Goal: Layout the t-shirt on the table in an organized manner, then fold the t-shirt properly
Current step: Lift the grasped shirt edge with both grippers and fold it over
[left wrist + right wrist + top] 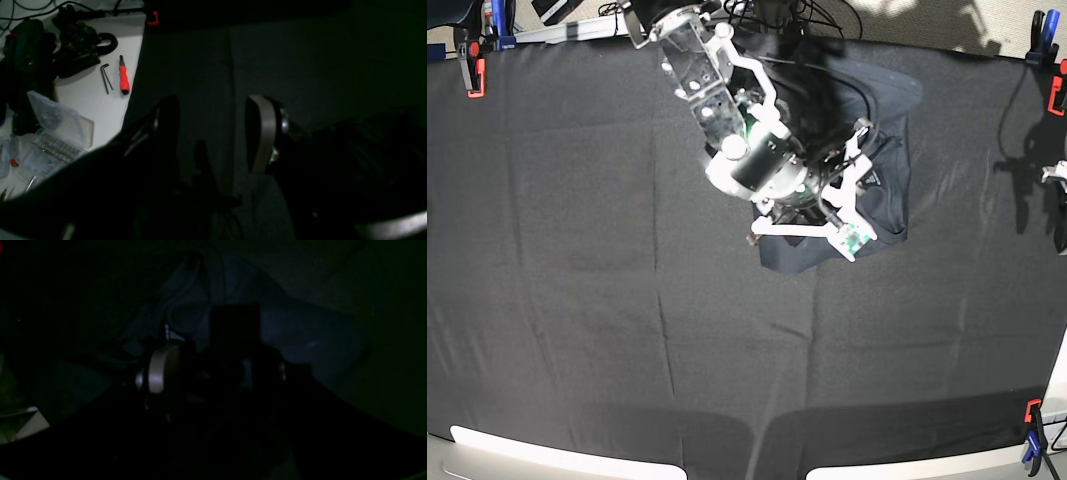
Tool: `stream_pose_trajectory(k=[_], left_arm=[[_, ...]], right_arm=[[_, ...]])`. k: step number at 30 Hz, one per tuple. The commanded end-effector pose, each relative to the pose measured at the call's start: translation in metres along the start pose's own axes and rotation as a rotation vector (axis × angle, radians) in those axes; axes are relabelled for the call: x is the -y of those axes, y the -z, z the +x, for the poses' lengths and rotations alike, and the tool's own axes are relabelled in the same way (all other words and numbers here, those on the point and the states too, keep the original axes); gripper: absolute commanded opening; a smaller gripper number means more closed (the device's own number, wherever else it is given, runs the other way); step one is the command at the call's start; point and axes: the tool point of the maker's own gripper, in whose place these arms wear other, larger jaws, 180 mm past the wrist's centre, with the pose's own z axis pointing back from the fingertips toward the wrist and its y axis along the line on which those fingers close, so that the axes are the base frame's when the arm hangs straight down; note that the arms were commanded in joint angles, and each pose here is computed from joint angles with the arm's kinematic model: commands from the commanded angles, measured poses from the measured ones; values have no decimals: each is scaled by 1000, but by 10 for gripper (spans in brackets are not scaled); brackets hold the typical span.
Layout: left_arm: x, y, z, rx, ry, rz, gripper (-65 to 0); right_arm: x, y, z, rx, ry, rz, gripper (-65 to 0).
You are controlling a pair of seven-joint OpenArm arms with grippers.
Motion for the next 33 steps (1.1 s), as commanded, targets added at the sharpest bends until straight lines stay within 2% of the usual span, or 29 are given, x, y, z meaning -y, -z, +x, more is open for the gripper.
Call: stream_pose_trajectory(k=[1, 5, 9, 11, 13, 15, 17, 21, 24, 29, 31, 33], left_arm=[[-2, -1, 16, 52, 19, 2, -360], [-2, -1, 16, 52, 19, 2, -360], [-2, -1, 16, 53, 19, 2, -360], [-2, -1, 16, 53, 18, 2, -360], [-2, -1, 16, 52, 19, 2, -360], [-2, -1, 16, 52, 19, 2, -360], [-2, -1, 16, 52, 19, 2, -360], [-2, -1, 16, 53, 19, 2, -360], [-2, -1, 16, 53, 19, 2, -360], [-2, -1, 16, 53, 19, 2, -360], [-2, -1, 16, 53, 19, 2, -360], [-2, -1, 16, 54, 19, 2, -360]], right_arm=[[4, -4, 15, 48, -8, -20, -310], [11, -4, 13, 35, 22, -57, -310], [4, -3, 8, 13, 36, -23, -316], [-5, -3, 7, 20, 54, 20, -376], [-8, -2, 4, 13, 62, 30, -469], [-3, -2, -2, -13, 50, -5, -562], [5, -2, -7, -37, 34, -47, -608], [2, -2, -2, -14, 38, -34, -609], [-8, -2, 7, 36, 47, 21, -650], [-34, -2, 18, 75, -48, 84, -650], [-55, -3, 24, 99, -85, 137, -650], [-84, -7, 31, 122, -107, 241, -650]])
